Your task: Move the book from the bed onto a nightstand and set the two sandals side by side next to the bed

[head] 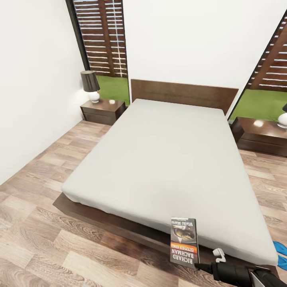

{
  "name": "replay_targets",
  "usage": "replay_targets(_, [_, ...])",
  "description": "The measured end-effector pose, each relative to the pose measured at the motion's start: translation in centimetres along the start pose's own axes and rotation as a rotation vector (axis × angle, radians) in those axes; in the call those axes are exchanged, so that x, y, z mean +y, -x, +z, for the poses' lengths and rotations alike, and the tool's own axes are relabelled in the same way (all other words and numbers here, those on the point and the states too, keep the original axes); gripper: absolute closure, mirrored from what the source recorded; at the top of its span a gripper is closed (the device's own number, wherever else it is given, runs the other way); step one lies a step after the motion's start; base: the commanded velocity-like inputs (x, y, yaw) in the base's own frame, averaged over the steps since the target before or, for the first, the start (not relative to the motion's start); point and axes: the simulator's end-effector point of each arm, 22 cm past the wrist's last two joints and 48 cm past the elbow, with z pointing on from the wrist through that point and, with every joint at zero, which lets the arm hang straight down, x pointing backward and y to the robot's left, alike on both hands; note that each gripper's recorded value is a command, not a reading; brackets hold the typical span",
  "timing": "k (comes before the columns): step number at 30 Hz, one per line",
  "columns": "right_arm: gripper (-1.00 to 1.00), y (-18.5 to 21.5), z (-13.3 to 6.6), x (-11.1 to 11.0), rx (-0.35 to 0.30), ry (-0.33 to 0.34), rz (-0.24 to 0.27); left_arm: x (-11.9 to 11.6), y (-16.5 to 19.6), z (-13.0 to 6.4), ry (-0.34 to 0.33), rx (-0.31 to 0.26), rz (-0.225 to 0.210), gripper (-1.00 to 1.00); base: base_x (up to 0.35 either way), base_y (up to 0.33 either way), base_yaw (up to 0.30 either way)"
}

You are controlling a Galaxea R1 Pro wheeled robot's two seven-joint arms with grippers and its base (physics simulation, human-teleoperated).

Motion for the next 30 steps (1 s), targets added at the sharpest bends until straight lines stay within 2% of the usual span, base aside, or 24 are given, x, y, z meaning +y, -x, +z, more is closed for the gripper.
replay_targets(30, [1.00,-0.05,0.02,0.02,0.003,0.000,-0.002,0.00,0.00,0.00,0.000,0.000,0.000,-1.00,0.000,0.000,0.271])
